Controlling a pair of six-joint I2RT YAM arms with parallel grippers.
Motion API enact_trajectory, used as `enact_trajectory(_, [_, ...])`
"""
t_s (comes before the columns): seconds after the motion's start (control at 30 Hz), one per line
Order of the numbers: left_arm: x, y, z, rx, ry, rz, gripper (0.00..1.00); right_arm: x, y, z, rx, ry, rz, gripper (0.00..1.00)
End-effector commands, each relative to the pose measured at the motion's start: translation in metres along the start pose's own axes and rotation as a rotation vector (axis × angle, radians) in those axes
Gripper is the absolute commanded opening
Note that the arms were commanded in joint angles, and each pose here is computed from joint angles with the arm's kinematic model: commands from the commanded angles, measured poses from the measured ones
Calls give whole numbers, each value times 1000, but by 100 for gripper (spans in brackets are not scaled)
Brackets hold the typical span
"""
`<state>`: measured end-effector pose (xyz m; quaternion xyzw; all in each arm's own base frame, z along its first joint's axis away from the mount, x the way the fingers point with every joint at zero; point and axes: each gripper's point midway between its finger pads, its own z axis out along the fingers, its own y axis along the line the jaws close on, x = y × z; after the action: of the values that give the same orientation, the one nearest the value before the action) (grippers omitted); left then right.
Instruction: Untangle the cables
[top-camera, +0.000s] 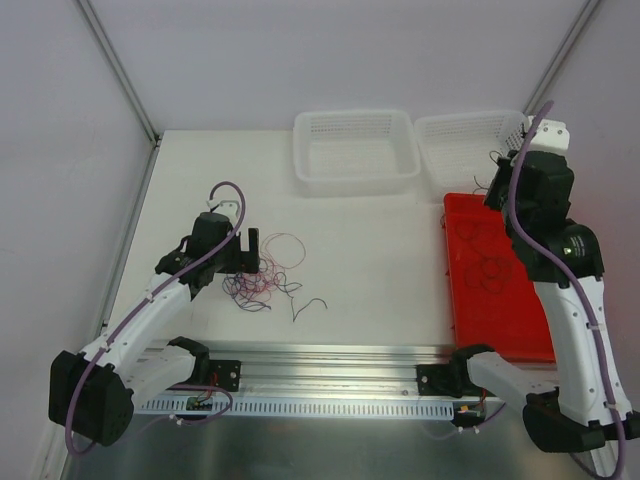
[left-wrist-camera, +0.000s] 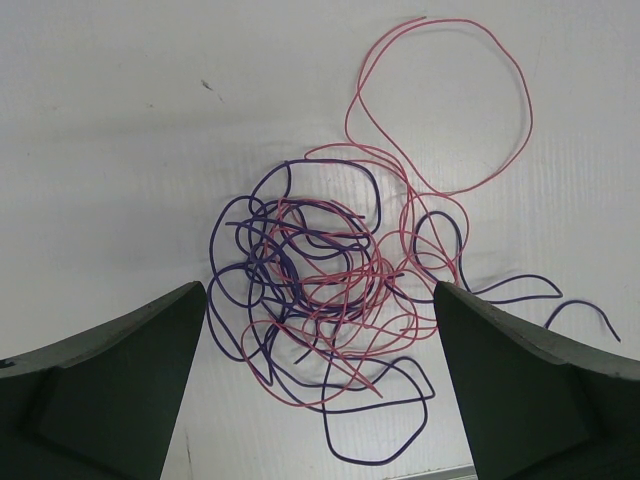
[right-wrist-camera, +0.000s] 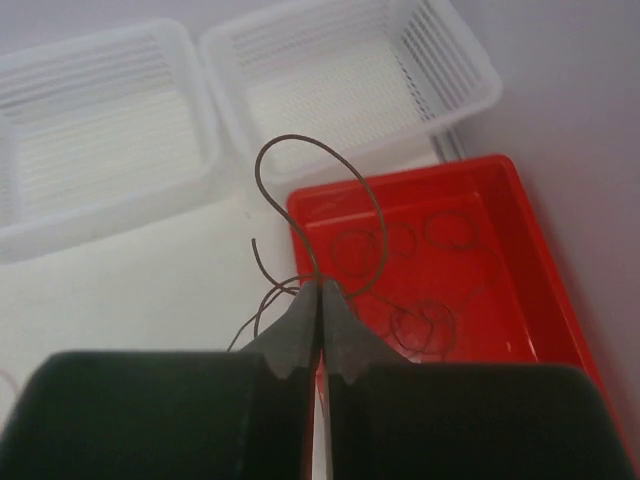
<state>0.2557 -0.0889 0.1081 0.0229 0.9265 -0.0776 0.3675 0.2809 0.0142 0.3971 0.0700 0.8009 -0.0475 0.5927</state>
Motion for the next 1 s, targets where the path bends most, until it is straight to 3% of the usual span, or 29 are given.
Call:
enact_trajectory(0.0, [-17,-3,-9,15,-53,0,99,24,-40,16,187,45,108,1])
enact_trajectory(0.27, [-19,-4,-11,18,-65,-1,99,117,-104,59,437,253,333,8])
enact_trajectory(0.33, [-20,-3,-12,17,-67,-1,99,136,-112,66,475,309,369,30])
enact_trajectory(0.37, [-20,-3,-12,17,-67,-1,99,145,-114,67,494,331,398,48])
enact_trajectory(0.4, [-20,-3,-11,15,-67,-3,99,152,-115,69,505,355,408,80])
enact_trajectory(0.43, [-20,-3,-11,16,-67,-1,99,158,-115,67,510,377,411,89])
enact_trajectory(0.5, [-18,-2,-10,12,-59,-2,99,166,-107,66,468,396,423,97])
enact_trajectory(0.63, [-16,-3,-7,15,-44,-3,99,165,-85,59,340,373,387,100])
enact_trajectory(0.97, [1,-2,7,-11,60,-21,99,183,59,17,-320,409,218,98])
